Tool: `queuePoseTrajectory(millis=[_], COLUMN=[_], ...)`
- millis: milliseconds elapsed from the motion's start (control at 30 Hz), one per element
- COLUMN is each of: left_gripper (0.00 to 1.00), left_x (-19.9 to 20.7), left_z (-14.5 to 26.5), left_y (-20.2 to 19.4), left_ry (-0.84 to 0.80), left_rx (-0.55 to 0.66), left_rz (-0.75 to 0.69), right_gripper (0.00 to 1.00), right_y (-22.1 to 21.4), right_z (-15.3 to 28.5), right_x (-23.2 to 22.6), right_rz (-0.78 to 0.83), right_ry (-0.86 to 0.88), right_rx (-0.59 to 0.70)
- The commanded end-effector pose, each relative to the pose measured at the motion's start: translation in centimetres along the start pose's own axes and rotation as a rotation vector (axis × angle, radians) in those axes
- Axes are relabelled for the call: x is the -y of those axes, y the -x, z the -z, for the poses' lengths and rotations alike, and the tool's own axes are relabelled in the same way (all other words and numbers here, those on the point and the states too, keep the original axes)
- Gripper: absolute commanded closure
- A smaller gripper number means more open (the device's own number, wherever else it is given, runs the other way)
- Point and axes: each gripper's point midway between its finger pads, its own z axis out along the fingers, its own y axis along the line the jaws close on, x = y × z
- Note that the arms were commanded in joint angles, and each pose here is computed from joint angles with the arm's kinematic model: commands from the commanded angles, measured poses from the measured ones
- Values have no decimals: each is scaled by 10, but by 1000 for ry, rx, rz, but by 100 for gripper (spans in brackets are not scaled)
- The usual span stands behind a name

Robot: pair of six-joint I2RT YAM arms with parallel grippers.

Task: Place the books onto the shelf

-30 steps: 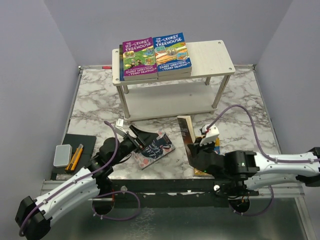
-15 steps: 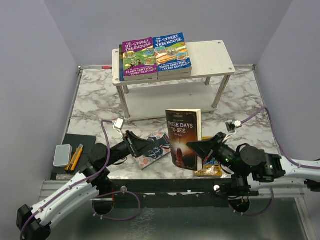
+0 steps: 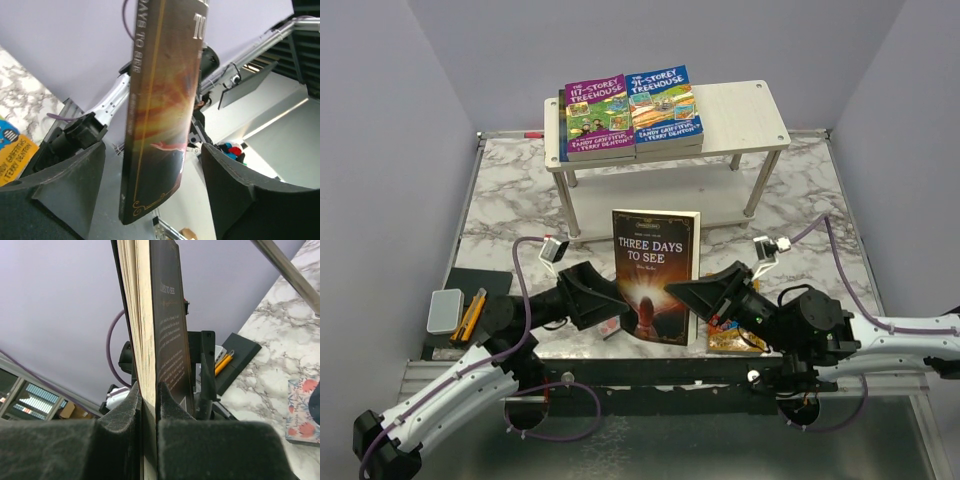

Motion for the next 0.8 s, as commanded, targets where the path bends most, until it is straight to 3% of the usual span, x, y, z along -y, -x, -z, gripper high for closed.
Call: queuePoseTrajectory(millis=[0,300,467,533,600,767], left_gripper=[27,71,100,100,100,100], left_x=[50,71,74,76,77,66], left_z=[6,15,15,15,14,12], left_y=[2,1,3,3,5,11], left_ry=[-177,-256,-265,-268,-269,-230], left_rx=[-21,-11,-5,-3,4,50], left_rz=[-55,-67,-69,-72,-75,-64], right_gripper=[100,99,99,99,92,57], right_y=[29,20,12,8,5,-8], right_z=[-3,-12,-12,-12,-10,-6], right_x=[-44,-34,-29,-25,-21,-14], right_rz=[-123,-145,-159,-158,-159,-149], right_ry=[150,110,91,79,63,44], right_rx=[96,99,73,62,47,-9])
